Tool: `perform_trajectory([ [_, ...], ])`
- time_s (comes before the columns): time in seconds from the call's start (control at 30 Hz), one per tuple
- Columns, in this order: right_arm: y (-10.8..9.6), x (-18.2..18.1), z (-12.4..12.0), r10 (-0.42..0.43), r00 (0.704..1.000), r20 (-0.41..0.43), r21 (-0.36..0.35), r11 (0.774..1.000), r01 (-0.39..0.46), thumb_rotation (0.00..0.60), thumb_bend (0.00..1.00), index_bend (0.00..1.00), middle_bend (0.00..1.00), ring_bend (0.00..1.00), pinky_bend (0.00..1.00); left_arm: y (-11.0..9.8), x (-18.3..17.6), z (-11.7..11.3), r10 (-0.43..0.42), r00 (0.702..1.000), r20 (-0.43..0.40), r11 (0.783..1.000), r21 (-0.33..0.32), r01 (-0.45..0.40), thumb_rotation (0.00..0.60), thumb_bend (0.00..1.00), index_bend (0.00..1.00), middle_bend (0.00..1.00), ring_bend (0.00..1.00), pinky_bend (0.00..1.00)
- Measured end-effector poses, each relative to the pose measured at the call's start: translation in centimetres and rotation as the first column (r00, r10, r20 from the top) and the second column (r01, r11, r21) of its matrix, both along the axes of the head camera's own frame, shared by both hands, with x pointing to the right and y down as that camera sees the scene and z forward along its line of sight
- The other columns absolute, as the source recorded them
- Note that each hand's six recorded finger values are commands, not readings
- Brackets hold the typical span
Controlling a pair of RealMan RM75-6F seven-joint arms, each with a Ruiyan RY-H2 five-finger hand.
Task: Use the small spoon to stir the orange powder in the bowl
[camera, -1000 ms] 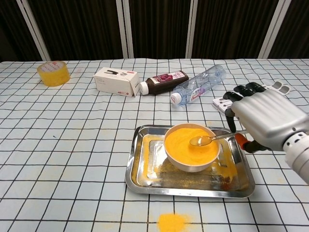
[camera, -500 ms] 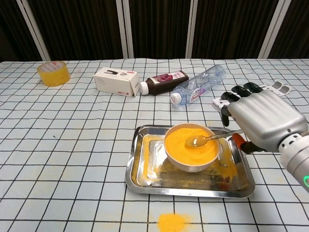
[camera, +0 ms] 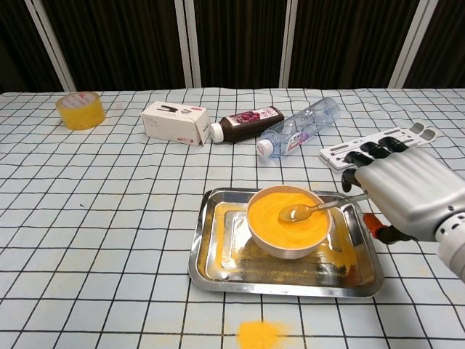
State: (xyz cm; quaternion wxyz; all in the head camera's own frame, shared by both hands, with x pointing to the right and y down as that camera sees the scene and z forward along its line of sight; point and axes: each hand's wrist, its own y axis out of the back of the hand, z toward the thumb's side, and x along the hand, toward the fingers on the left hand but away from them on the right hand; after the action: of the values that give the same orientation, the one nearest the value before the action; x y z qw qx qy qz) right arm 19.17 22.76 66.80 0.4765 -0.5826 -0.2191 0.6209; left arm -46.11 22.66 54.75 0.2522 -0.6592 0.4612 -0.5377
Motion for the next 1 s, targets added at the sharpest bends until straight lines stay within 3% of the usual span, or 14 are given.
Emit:
perform_trajectory([
  [0.7,1.7,0.1,-0.6,-0.018,0.999,0.037,-0.051,0.999,0.019,0.600,0.53,0.32,0.12,0.00,0.00,0.1,0.0,0.1,-0.008,1.000,0.000,1.000,-0.006,0.008,0.600,0.00,0.00,0.00,0.00,0.00],
  [1.0,0.2,-0.9,-0.9,-0.013,0.995,0.103,-0.017,1.000,0.015,0.600,0.53,0.32,0.32,0.04,0.00,0.0,-0.1,0.1,-0.008,1.000,-0.001,1.000,-0.007,0.008,0.600,0.00,0.00,0.00,0.00,0.00],
])
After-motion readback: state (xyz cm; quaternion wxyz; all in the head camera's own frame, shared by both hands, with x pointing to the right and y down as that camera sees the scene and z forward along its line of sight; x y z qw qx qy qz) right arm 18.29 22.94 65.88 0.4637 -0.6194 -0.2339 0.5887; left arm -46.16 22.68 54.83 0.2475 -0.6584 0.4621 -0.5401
